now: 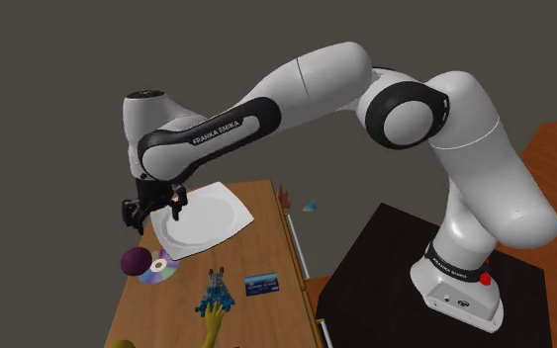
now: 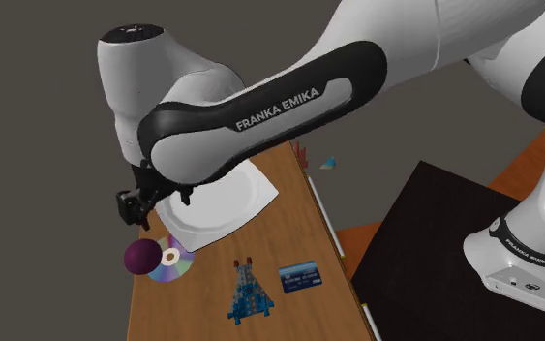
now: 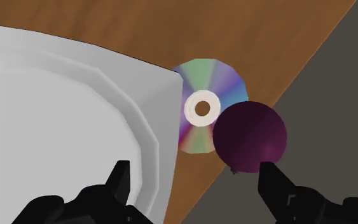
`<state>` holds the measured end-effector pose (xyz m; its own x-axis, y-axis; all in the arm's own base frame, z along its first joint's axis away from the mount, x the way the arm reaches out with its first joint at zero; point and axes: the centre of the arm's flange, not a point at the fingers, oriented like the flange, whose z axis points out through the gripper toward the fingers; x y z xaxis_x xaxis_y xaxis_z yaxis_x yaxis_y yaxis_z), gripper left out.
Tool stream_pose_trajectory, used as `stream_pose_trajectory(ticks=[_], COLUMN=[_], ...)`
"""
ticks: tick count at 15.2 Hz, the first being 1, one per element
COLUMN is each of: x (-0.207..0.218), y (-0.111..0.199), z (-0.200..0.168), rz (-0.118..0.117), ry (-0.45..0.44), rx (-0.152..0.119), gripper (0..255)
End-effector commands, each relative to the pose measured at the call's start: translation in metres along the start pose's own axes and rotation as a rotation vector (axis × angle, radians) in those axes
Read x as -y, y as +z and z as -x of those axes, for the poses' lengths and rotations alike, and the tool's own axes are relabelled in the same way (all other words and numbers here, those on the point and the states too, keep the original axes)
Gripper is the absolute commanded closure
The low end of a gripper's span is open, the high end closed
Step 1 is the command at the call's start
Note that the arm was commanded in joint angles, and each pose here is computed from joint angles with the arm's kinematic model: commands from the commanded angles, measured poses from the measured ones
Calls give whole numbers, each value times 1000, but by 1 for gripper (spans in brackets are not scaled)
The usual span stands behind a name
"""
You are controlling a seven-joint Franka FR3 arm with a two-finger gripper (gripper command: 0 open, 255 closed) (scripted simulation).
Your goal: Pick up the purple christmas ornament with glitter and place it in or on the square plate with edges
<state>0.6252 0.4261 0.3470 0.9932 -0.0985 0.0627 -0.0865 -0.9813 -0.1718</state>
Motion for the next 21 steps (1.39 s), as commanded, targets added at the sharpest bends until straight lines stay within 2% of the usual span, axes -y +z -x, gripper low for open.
stream_pose_trajectory(ticks=[1,4,5,13,20,21], x=[19,47,53,54,54,54], y=[14,42,49,87,87,87], z=[22,54,61,49,49,49], rz=[-10,-15,-16,-16,-16,-16], ry=[-77,-187,-212,-212,-212,-212], rx=[-120,-287,-325,-325,-325,-325], gripper=[0,0,0,0,0,255])
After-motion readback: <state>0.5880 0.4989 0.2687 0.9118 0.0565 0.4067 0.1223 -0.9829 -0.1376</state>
